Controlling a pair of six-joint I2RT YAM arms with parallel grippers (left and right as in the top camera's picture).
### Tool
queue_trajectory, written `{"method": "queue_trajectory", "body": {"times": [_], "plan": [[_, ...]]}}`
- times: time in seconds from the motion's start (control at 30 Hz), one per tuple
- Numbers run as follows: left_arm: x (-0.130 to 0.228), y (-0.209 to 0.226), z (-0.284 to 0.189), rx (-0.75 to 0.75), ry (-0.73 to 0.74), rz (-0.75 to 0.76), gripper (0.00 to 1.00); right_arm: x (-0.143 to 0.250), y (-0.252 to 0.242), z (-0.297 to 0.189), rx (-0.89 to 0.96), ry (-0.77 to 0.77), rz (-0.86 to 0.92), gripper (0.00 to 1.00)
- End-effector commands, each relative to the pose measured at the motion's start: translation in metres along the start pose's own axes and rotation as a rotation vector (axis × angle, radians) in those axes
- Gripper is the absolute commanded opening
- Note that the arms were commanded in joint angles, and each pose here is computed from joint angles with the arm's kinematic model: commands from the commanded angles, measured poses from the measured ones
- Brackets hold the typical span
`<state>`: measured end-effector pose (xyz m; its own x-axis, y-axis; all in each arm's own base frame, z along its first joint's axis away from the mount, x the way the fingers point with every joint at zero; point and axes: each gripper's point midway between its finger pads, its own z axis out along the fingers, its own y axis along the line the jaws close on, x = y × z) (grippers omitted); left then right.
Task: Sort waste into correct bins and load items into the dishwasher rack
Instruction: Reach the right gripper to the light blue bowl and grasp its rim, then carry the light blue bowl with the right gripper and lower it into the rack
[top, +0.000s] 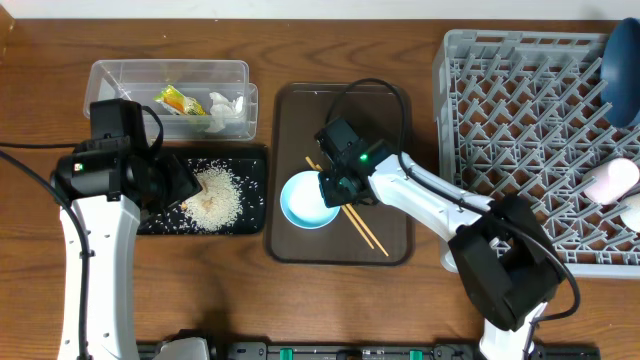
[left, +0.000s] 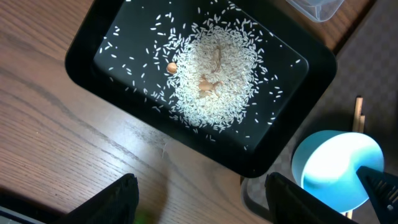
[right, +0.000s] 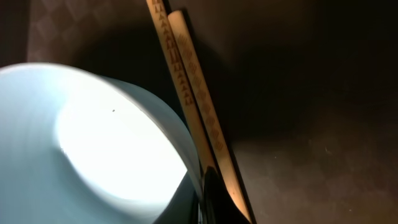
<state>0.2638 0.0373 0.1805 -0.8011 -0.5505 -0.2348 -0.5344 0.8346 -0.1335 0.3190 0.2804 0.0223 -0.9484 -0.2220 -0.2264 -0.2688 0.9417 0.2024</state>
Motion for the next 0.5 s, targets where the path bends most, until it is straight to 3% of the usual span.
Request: {"method": "queue_trajectory", "body": {"times": [0.0, 0.2, 0.47], "plan": [[0.0, 0.003, 0.001, -0.014, 0.0, -0.008, 0.68, 0.005, 0.002, 0.006, 0.012, 0.012, 0.008, 0.01], [0.0, 0.003, 0.0, -0.014, 0.0, -0.008, 0.68, -0.013, -0.001, -0.011, -0.004, -0.042, 0.029, 0.01], [0.0, 0.003, 0.001, -0.014, 0.001, -0.008, 0.68, -0.083, -0.034, -0.102, -0.006, -0.303, -0.005, 0.01]]}}
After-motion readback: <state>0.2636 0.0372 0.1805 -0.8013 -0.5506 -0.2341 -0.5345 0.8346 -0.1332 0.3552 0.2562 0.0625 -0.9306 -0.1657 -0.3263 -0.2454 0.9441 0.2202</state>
